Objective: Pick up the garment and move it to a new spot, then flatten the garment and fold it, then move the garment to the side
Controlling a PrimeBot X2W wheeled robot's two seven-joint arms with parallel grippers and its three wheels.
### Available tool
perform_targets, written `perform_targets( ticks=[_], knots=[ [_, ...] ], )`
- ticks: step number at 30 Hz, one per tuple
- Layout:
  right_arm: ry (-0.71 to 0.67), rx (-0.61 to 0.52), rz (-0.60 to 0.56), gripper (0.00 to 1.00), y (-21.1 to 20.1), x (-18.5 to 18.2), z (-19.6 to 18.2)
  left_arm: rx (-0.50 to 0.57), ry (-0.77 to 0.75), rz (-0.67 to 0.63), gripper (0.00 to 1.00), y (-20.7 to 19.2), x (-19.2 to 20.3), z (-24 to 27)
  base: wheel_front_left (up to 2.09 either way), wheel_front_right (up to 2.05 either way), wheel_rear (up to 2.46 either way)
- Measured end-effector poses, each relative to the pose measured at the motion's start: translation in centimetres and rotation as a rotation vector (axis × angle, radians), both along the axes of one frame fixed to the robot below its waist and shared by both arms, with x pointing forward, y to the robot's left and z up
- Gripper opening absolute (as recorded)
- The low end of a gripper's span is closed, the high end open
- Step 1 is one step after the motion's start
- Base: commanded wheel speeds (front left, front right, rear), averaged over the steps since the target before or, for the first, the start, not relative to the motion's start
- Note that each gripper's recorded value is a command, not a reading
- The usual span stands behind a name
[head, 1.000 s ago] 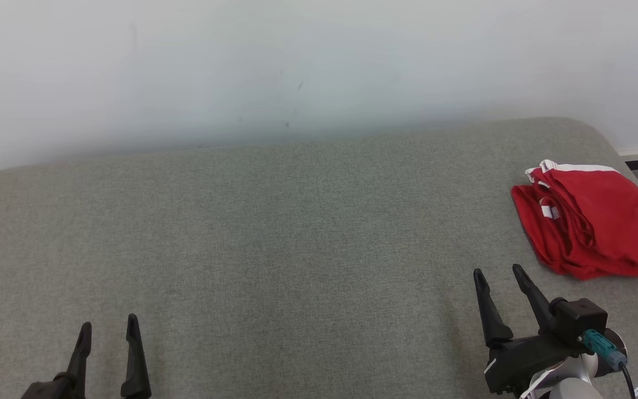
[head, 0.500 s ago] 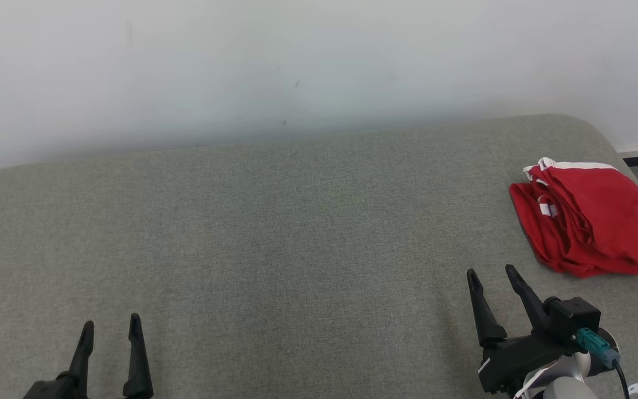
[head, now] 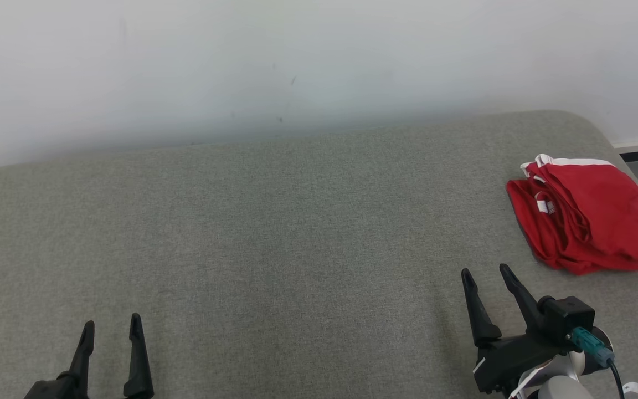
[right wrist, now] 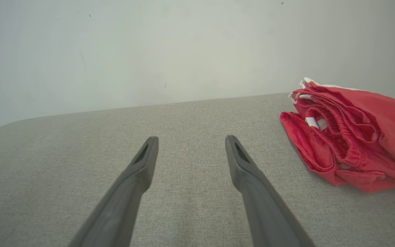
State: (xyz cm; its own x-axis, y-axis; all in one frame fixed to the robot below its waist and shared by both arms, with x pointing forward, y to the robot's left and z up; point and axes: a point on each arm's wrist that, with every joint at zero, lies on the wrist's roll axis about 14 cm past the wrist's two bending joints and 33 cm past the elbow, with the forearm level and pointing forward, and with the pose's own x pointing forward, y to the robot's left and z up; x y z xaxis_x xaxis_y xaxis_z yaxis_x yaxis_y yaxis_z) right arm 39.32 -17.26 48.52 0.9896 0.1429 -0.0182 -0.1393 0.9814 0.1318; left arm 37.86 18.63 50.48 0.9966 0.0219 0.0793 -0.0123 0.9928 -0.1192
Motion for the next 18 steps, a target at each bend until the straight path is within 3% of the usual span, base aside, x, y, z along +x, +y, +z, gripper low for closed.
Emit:
perform_targets(
  ticks=[1,9,18],
  knots=[
    [0.001,0.001,0.001,0.0,0.1,0.0,0.0,0.0,0.0,0.0,0.0,0.0,0.0,0.0,0.0,0.0,0.0],
    [0.135,0.02,-0.012,0.0,0.0,-2.4,-4.2,-0.031,0.106,0.006,0.0,-0.1,-1.0,-3.1,0.0,0.0,0.0],
    [0.144,0.183,-0.073,0.0,-0.7,-1.9,-3.5,-0.202,0.142,0.034,0.0,0.5,-1.1,-3.7,0.0,0.0,0.0]
  ],
)
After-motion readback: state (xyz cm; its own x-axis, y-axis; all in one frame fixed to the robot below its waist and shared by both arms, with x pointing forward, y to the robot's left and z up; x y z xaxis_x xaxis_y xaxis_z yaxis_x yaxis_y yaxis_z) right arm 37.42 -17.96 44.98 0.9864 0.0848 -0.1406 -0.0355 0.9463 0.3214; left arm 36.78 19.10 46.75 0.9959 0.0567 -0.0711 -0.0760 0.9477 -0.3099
